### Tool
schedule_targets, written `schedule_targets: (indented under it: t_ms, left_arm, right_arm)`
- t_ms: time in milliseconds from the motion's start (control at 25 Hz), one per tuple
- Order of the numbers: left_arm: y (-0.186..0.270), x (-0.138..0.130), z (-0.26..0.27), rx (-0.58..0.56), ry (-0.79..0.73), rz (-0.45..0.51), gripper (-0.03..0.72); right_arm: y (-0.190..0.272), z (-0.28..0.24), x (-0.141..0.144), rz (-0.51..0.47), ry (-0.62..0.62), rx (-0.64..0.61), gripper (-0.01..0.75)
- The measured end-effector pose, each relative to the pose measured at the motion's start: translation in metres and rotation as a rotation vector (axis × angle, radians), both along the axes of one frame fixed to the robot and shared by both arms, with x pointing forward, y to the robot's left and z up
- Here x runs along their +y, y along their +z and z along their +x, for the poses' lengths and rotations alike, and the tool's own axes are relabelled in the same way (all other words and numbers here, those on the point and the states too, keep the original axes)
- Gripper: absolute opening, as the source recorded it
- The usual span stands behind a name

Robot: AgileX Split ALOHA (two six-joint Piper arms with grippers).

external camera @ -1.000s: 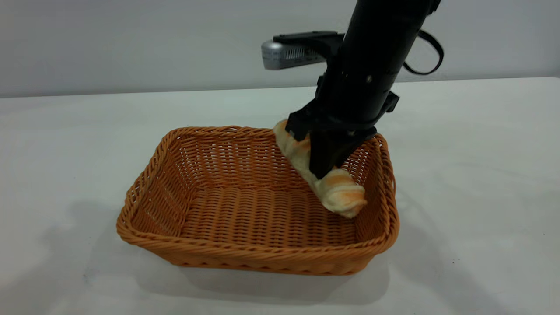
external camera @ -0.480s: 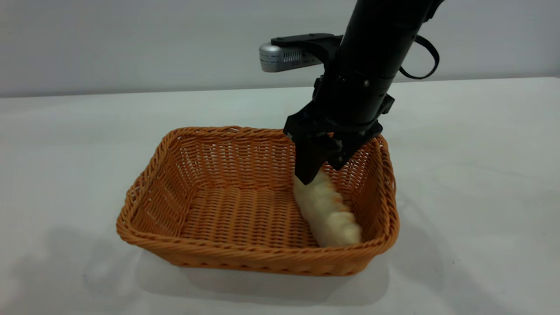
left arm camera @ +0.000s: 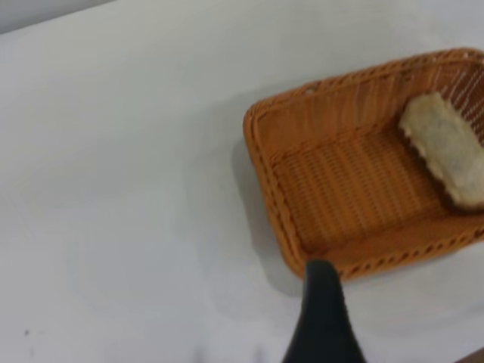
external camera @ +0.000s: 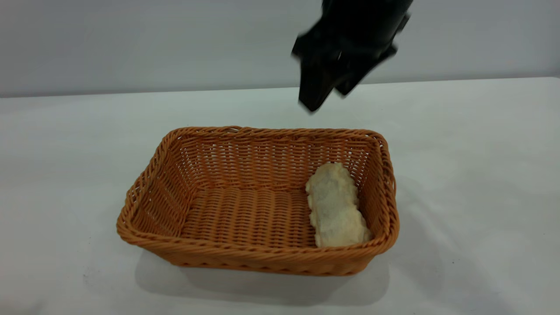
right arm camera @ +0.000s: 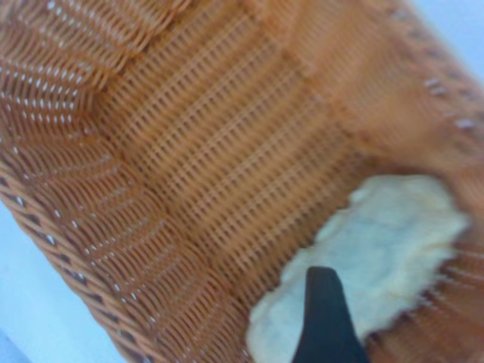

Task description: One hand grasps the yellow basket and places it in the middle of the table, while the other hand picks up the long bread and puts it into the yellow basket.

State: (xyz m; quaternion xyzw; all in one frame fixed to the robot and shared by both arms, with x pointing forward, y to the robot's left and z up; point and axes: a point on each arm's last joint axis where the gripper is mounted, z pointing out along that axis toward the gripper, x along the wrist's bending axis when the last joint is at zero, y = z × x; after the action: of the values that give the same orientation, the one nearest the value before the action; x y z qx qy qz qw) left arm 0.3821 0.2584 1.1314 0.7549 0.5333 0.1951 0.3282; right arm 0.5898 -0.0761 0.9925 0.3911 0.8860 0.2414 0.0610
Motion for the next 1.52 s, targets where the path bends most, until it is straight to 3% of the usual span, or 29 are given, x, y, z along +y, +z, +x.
schedule_targets:
  t_ms: [440,720,1080,1520]
  left_arm:
    - [-0.034,0.015,-0.066,-0.052,0.007,0.008,0.584]
    - [-0.051,0.020,-0.088,-0.078,0.034,-0.009,0.584]
    - [-0.059,0.027,-0.097,-0.024,0.086,0.022,0.584]
    - [-0.063,0.038,-0.117,-0.041,0.177,0.031,0.584]
  right_arm:
    - [0.097,-0.023,-0.067,-0.021,-0.143,-0.119,0.562]
    - [0.136,-0.062,-0.091,-0.022,-0.178,-0.159,0.508]
    - [0.148,-0.122,-0.135,-0.101,-0.341,-0.237,0.484]
    - [0.139,-0.221,-0.179,-0.013,-0.419,-0.335,0.484]
